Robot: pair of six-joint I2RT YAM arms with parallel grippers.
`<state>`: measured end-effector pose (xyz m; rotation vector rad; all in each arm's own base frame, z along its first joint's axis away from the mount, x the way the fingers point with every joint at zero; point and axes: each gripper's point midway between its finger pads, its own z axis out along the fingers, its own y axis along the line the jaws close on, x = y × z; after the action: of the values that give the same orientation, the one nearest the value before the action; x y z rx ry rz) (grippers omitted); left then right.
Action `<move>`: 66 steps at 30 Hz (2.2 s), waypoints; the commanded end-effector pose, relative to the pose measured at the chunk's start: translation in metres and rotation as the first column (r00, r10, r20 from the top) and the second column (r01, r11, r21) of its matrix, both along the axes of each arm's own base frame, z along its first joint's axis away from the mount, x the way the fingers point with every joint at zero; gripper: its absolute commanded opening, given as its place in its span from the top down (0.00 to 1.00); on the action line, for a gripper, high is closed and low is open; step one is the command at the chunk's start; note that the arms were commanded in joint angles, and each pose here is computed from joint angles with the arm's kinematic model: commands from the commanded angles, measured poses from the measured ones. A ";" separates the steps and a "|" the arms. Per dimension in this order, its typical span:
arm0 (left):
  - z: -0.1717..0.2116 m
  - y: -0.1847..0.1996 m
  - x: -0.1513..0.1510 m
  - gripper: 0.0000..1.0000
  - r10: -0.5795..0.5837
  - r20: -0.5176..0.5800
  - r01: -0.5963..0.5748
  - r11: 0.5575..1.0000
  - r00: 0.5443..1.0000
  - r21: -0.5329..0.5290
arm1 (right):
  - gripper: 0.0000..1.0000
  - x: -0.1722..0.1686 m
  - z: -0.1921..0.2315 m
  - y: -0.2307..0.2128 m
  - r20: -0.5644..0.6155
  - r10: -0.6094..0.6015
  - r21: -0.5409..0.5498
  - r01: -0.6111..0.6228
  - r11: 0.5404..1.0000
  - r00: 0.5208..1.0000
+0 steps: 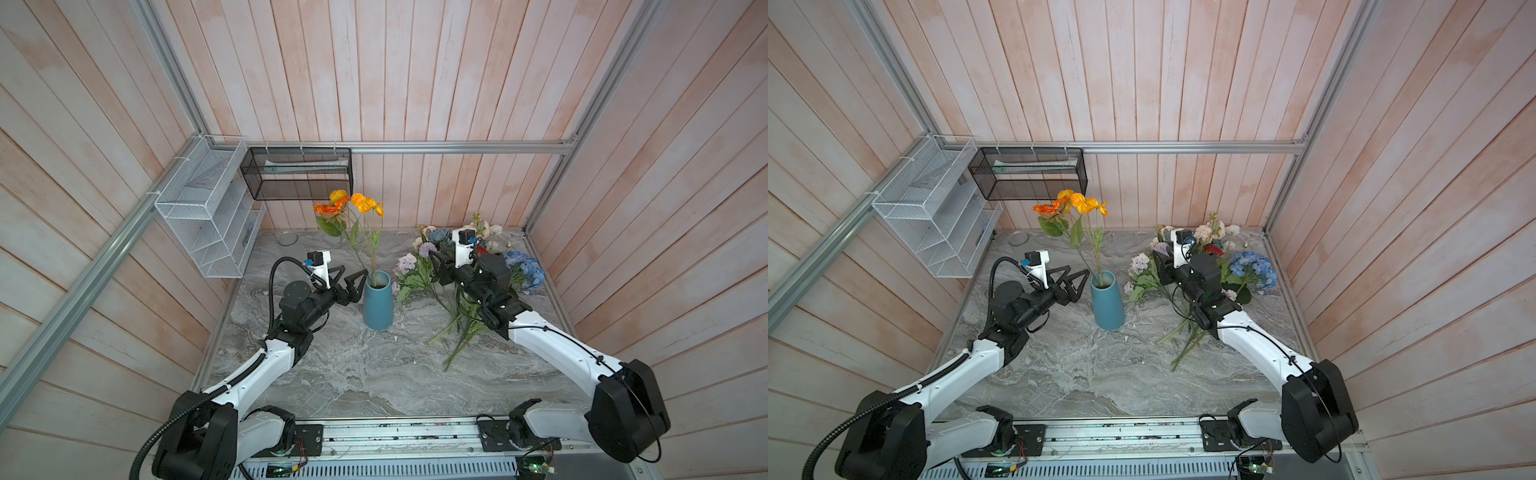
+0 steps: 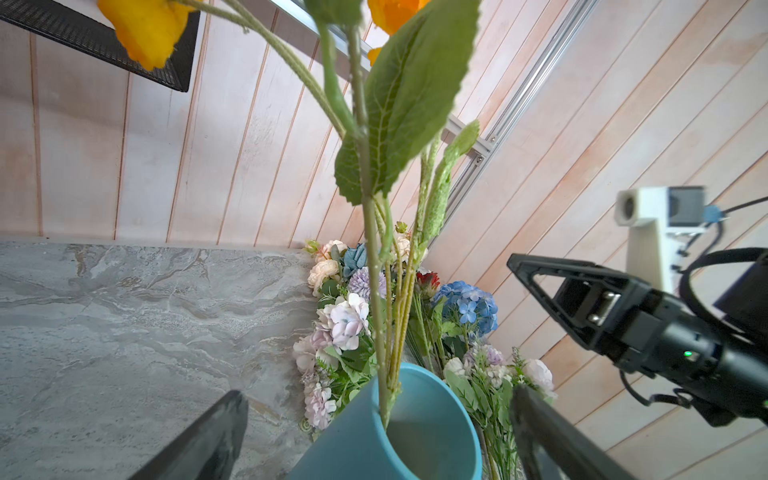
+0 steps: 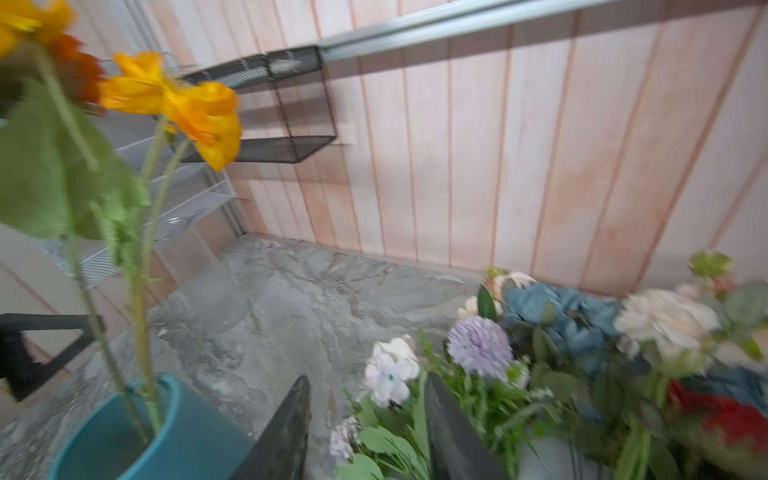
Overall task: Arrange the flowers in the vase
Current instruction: 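Open the right gripper and withdraw it back to the flower pile, then grasp the pale peach rose stem in the pile with the right gripper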
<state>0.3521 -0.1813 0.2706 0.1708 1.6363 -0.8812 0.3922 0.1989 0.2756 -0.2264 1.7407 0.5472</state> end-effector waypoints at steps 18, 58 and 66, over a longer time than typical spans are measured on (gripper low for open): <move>-0.018 0.016 -0.001 0.00 0.095 0.023 -0.096 0.993 0.995 0.064 | 0.58 0.057 -0.156 -0.087 -0.546 -0.260 0.043 0.336 0.941 0.796; -0.009 0.019 -0.007 0.00 0.101 0.037 -0.103 0.993 0.994 0.054 | 1.00 0.079 -0.121 -0.084 -0.441 -0.130 0.147 0.215 0.965 0.888; -0.008 0.020 -0.010 0.00 0.099 0.035 -0.101 0.994 0.994 0.043 | 1.00 0.065 -0.063 -0.081 -0.277 0.057 0.272 0.021 0.962 0.959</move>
<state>0.3458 -0.1633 0.2609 0.1403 1.6319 -0.7658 0.4642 0.1069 0.1899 0.1599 1.9888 0.7694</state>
